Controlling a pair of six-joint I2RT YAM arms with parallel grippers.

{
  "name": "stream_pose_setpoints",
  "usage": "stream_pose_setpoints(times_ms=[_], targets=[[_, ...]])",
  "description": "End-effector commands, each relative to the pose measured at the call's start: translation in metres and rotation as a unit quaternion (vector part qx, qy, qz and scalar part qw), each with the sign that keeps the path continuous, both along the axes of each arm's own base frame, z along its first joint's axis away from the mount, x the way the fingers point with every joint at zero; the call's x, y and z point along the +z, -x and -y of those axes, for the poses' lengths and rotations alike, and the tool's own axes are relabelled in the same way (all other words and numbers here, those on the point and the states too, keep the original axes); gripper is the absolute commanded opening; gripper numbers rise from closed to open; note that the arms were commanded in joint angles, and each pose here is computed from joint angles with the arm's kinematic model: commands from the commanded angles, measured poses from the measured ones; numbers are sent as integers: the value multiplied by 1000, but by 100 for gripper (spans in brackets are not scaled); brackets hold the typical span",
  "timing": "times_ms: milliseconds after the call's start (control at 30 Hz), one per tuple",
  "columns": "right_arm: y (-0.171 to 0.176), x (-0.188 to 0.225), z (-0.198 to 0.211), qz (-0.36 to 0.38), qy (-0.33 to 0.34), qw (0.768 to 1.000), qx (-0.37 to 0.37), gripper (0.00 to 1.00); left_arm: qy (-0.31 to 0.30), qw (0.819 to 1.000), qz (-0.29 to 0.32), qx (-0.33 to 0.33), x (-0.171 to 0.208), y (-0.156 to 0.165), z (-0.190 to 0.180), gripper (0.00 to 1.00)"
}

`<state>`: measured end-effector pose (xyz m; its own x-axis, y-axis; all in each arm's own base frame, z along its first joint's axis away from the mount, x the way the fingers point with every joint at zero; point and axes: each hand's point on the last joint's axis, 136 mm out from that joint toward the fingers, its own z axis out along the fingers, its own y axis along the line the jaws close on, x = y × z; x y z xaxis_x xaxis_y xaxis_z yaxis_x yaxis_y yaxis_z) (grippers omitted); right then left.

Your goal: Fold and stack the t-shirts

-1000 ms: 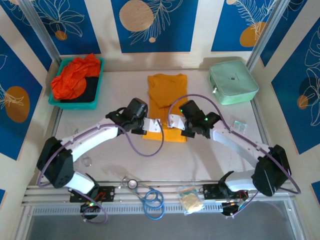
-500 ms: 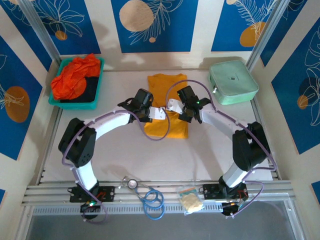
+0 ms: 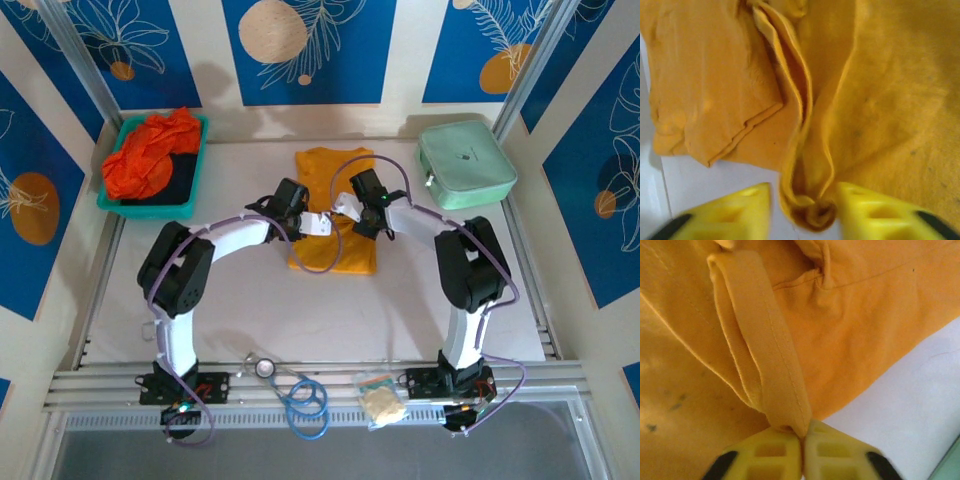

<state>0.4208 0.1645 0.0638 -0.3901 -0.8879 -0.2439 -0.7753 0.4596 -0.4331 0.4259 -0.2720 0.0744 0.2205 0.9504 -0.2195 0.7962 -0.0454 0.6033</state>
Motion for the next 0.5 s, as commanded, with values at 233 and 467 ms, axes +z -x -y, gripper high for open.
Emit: stream_pose_setpoints(times_ms=[233, 467], targets=[[-49, 25, 12, 65, -60, 990, -109, 44, 55, 983, 140, 101, 45, -62, -6, 60], [-50, 65, 20, 112, -92, 982, -117, 44, 115, 919, 299, 228, 111, -90, -47, 79]])
